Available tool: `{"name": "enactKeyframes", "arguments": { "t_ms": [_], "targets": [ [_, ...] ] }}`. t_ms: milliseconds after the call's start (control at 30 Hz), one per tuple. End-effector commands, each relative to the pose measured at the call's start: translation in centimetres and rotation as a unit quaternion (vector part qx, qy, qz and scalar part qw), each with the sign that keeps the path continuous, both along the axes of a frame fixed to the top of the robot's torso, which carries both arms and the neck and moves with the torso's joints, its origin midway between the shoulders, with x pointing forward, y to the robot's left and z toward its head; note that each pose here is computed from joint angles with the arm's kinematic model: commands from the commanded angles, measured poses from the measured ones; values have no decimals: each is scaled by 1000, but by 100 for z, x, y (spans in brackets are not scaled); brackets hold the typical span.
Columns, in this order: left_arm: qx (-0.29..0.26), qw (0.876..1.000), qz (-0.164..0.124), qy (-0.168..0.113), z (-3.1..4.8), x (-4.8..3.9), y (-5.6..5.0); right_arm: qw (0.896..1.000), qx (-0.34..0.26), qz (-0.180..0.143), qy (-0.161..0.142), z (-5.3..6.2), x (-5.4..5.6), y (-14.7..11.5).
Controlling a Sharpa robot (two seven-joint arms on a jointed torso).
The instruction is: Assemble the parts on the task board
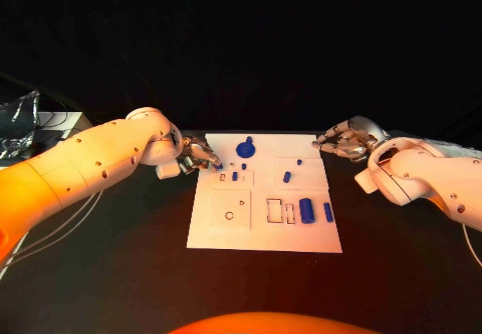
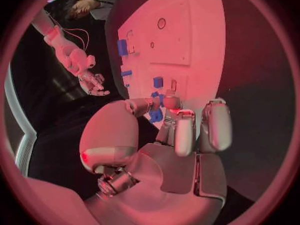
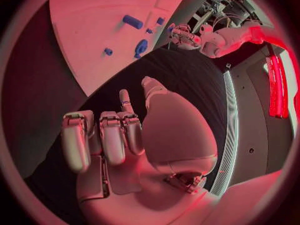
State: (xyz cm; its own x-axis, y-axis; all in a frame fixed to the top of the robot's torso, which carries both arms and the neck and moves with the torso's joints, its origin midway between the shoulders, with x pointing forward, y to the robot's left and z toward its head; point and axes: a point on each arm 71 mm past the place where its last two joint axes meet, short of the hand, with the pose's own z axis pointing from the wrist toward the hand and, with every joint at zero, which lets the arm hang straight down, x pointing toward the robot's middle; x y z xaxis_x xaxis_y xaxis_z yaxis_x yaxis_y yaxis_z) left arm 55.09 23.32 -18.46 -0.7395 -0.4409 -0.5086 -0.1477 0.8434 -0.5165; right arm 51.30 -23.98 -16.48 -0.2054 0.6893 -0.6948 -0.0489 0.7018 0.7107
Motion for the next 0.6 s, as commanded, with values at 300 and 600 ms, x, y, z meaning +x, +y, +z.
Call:
{"name": "enactKeyframes", "arguments": {
  "t_ms": [300,600],
  "targets": [
    [102,990,-80,49,55,103,-132,1000,-1,12,2,-8,2,51],
    [143,985,-74,61,70,192,-243,1000,-1,14,2,-10,7,73]
  ]
}}
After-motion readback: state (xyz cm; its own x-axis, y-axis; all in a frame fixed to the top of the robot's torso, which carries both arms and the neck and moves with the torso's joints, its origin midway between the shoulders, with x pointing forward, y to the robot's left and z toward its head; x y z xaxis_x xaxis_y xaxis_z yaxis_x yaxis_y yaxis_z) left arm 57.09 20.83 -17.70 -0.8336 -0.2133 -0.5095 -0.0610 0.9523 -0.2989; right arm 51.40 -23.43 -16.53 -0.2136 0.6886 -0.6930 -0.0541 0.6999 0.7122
